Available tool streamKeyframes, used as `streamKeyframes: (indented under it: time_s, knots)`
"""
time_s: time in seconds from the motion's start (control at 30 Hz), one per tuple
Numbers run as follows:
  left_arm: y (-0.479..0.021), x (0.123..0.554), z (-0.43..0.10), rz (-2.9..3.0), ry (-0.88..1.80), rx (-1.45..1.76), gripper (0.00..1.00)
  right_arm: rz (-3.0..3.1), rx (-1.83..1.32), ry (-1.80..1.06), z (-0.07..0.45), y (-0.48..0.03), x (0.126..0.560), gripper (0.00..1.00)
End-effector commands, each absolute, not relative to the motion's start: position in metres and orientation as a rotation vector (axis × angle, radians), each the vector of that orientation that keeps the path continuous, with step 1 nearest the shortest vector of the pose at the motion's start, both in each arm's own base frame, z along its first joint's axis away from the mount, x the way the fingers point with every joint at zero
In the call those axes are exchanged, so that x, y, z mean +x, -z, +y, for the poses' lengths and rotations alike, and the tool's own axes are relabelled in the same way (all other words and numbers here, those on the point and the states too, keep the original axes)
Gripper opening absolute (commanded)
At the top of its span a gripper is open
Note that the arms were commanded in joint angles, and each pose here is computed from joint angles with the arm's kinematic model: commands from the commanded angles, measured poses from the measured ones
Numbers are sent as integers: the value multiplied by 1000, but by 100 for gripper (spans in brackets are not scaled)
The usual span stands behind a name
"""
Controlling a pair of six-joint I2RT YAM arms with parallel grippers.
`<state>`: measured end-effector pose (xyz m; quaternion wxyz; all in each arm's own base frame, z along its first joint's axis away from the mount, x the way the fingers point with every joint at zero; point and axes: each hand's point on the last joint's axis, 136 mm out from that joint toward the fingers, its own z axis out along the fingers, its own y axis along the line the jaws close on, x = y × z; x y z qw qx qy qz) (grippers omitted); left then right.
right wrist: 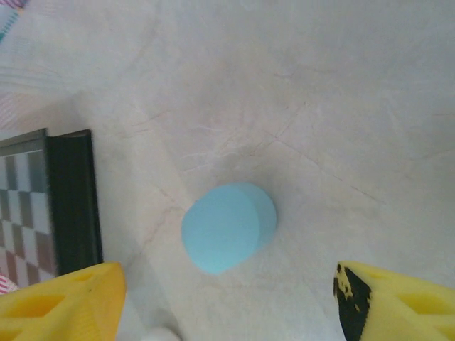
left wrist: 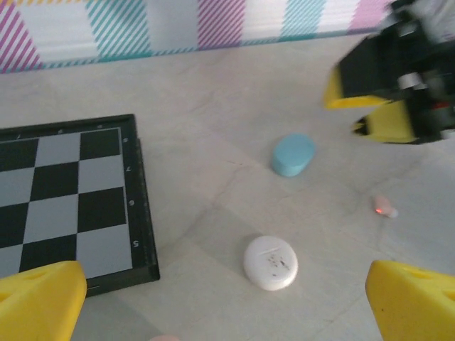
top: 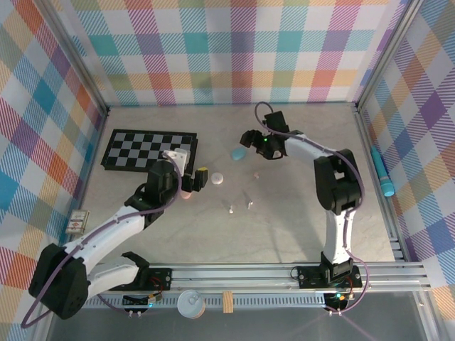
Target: Insert the wireless bluetooth earbuds into the charging case
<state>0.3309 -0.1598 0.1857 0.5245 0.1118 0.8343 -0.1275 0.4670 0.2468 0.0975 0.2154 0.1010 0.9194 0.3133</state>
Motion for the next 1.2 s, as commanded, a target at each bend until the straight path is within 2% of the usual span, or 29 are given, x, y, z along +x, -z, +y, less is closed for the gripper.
streamKeyframes:
  time_s: [0.0,0.13,0.27,0.4,0.6,0.93,1.17]
  knots:
    - [-177,339,-150,2096,280,121,100,2515,116,-847,243,-124,446,78]
    - [-168,346,-148,2193,307,17,100,2547,-32,-968,259,-132,417,78]
    - [-150,354,-140,2320,358,-145,100,2634,-97,-924,272,-121,397,77]
    - [-136,357,-141,2405,353,-184,100,2649,-47,-932,275,-115,391,76]
    - [-118,352,-157,2551,225,-139,99,2640,34,-838,252,-110,383,76]
    - [-85,360,-222,2635,58,85,85,2622,171,-772,200,-109,359,76]
    - [-62,370,-232,2665,-19,122,80,2614,195,-767,191,-110,349,76]
